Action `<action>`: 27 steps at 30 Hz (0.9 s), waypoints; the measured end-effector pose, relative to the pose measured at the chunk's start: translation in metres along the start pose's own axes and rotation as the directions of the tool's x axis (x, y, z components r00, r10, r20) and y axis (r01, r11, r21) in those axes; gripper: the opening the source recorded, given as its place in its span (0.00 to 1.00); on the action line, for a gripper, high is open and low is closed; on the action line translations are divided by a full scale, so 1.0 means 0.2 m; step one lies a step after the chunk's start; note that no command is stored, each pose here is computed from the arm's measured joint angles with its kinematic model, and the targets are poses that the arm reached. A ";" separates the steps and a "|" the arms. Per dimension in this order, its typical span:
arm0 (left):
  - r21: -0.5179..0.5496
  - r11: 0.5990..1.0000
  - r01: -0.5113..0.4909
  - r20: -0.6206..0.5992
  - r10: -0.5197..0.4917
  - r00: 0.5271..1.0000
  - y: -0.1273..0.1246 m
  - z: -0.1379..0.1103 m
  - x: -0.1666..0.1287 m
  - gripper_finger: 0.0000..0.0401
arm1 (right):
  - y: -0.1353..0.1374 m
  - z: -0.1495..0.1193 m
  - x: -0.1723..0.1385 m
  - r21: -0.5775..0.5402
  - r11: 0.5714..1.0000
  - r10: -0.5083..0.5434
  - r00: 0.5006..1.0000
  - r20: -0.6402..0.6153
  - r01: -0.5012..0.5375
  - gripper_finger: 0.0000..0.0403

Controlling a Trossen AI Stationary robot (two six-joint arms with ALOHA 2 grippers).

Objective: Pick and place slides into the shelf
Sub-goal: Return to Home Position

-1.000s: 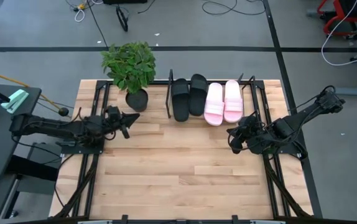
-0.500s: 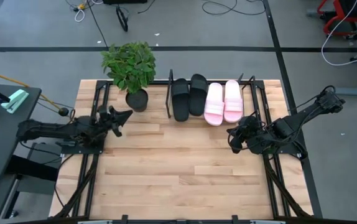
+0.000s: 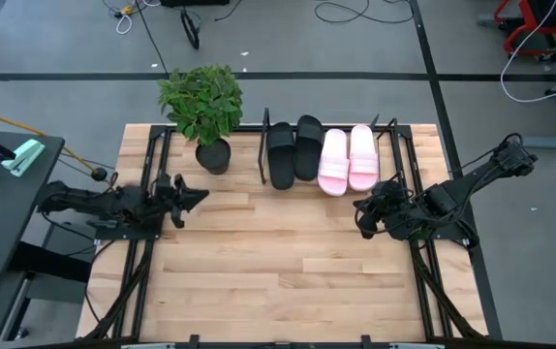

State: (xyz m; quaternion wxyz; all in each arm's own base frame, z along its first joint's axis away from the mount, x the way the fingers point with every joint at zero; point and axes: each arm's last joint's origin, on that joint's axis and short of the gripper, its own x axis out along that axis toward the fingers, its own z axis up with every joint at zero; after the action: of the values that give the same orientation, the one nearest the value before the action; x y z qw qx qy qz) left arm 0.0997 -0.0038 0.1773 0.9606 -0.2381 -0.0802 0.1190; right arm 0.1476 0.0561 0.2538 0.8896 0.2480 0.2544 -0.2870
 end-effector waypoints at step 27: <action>0.133 0.976 0.175 -0.085 -0.165 0.983 0.02 0.01 0.02 0.01 | -0.02 0.02 -0.03 0.029 0.999 0.026 1.000 0.017 -0.026 0.00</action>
State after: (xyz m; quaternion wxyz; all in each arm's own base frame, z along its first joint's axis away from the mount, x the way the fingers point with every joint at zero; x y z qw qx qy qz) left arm 0.1018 0.0013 0.1766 0.9838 -0.1668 -0.0566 0.0328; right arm 0.1427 0.0535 0.2591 0.8916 0.2619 0.2396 -0.2811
